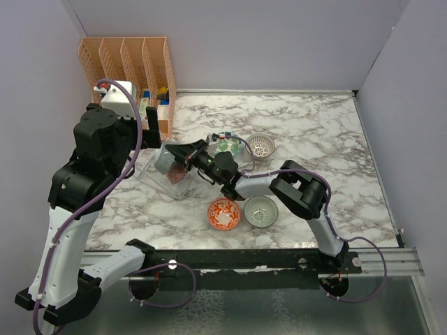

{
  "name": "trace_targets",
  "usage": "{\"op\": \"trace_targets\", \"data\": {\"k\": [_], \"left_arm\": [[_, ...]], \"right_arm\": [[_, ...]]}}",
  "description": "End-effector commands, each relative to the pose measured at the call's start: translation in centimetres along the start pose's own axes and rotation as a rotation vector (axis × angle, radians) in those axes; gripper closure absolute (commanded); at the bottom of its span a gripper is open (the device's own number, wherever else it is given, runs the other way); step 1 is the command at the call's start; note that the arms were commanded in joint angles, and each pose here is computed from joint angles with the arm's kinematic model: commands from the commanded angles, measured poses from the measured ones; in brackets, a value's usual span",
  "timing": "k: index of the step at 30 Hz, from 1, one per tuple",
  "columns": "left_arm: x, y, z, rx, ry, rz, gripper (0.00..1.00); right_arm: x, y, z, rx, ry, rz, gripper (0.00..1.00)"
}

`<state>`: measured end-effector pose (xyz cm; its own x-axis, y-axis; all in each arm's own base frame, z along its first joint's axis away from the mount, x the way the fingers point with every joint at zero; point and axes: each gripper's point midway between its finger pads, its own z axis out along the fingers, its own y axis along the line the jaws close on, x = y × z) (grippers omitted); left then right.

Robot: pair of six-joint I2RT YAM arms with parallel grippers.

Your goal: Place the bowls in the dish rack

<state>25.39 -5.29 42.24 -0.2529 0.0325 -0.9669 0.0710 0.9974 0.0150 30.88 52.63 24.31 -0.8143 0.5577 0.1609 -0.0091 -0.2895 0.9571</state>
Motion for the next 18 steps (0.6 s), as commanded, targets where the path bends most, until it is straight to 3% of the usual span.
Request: {"op": "trace_targets", "data": {"k": [1, 18], "left_arm": [[0.1, -0.2, -0.2, 0.015, -0.004, 0.009, 0.01], [0.5, -0.2, -0.1, 0.016, 0.002, 0.02, 0.01]], "right_arm": [[0.2, 0.4, 0.0, -0.027, -0.012, 0.03, 0.95], [0.5, -1.8, -0.1, 0.031, 0.018, 0.036, 0.88]]}}
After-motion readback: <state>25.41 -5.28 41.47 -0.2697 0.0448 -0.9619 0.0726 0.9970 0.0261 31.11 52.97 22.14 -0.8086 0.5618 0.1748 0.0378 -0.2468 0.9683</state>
